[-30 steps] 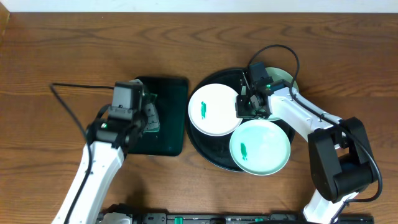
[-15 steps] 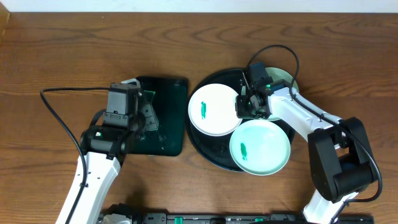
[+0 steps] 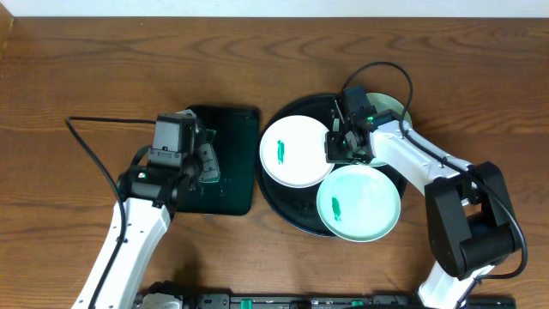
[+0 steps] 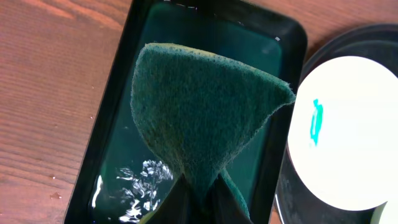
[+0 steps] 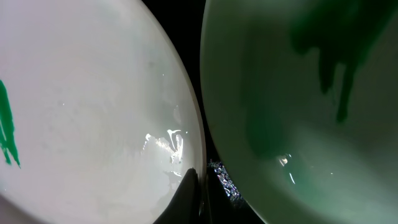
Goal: Clean dirty plates on tray and stack at the side
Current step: 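Lift the green sponge with the left gripper above the dark tray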
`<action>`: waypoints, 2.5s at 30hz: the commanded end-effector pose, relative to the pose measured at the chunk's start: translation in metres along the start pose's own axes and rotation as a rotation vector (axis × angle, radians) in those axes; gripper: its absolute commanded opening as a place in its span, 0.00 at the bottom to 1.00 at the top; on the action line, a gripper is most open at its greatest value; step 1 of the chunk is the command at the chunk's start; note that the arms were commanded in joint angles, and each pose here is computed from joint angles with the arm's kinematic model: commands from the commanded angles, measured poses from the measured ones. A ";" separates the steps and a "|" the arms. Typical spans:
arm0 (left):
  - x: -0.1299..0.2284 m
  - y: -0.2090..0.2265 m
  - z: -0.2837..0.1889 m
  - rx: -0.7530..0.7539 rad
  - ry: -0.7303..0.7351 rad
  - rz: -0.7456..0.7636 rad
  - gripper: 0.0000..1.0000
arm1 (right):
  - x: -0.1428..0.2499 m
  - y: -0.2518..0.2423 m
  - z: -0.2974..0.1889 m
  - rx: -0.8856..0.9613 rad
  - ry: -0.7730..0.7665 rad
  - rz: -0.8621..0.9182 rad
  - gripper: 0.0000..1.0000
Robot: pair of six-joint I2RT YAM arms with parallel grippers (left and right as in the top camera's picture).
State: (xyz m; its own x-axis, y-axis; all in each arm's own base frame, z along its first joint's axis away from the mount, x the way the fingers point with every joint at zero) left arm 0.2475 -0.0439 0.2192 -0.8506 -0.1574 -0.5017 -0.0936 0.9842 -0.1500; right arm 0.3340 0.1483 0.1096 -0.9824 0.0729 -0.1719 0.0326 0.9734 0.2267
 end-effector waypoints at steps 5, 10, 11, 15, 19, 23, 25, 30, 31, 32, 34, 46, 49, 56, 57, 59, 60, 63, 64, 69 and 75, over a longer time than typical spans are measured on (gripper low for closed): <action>0.002 0.001 0.011 -0.024 0.052 0.026 0.07 | 0.003 0.002 0.004 0.002 0.012 -0.010 0.01; 0.003 0.001 0.015 -0.030 0.072 0.026 0.08 | 0.003 0.002 0.004 0.002 0.013 -0.010 0.01; 0.004 0.001 0.016 -0.031 0.074 0.027 0.07 | 0.003 0.002 0.004 0.002 0.012 -0.010 0.01; 0.004 0.001 0.017 -0.032 0.077 0.026 0.07 | 0.003 0.002 0.004 0.002 0.012 -0.010 0.01; 0.004 0.001 0.017 -0.032 0.077 0.026 0.07 | 0.003 0.002 0.004 0.002 0.012 -0.010 0.01; 0.004 0.001 0.017 -0.032 0.078 0.026 0.07 | 0.003 0.002 0.004 0.002 0.012 -0.010 0.01; 0.004 0.001 0.017 -0.032 0.078 0.026 0.07 | 0.003 0.002 0.004 0.002 0.013 -0.010 0.01; 0.004 0.001 0.017 -0.032 0.078 0.026 0.07 | 0.003 0.002 0.004 0.002 0.012 -0.010 0.01; 0.004 0.001 0.017 -0.032 0.078 0.026 0.07 | 0.003 0.002 0.004 0.002 0.012 -0.010 0.01; 0.004 0.001 0.017 -0.032 0.078 0.026 0.07 | 0.003 0.002 0.004 0.002 0.012 -0.010 0.01; 0.004 0.001 0.017 -0.032 0.078 0.026 0.07 | 0.003 0.002 0.004 0.002 0.012 -0.010 0.01; 0.004 0.001 0.017 -0.025 0.081 0.026 0.07 | 0.003 0.002 0.004 0.002 0.012 -0.010 0.01; 0.004 0.001 0.017 -0.025 0.081 0.026 0.08 | 0.003 0.002 0.004 0.002 0.012 -0.010 0.01; 0.004 0.001 0.017 -0.024 0.081 0.045 0.07 | 0.003 0.002 0.004 0.002 0.012 -0.010 0.01; 0.004 0.001 0.017 -0.023 0.081 0.050 0.07 | 0.003 0.002 0.004 0.002 0.012 -0.010 0.01; 0.004 0.000 0.017 -0.020 0.082 0.061 0.07 | 0.003 0.002 0.004 0.002 0.012 -0.010 0.01; 0.004 0.000 0.017 -0.021 0.082 0.064 0.07 | 0.003 0.002 0.004 0.002 0.012 -0.010 0.01; 0.004 0.000 0.017 -0.021 0.082 0.064 0.07 | 0.003 0.002 0.004 0.002 0.011 -0.011 0.01; 0.004 0.000 0.017 -0.021 0.081 0.064 0.07 | 0.003 0.002 0.004 0.002 0.011 -0.011 0.01; 0.004 0.000 0.017 -0.020 0.079 0.064 0.07 | 0.003 0.002 0.004 0.000 0.009 -0.011 0.01; 0.004 0.000 0.017 -0.020 0.079 0.064 0.08 | 0.003 0.002 0.004 0.000 0.009 -0.011 0.01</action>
State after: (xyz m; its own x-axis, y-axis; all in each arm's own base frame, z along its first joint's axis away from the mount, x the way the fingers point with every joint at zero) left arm 0.2519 -0.0449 0.2024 -0.8929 -0.1063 -0.4374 -0.0635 0.9918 -0.1112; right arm 0.3341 0.1484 0.1096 -0.9823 0.0730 -0.1726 0.0324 0.9734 0.2270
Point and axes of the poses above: each gripper's point midway between its finger pads, its own z axis out along the fingers, its own y axis along the line the jaws close on, x = y × z, the point moved 10 cm from there along -z, back along the fingers, and after that the axes turned 5 degrees about z, right-handed, at the moved point
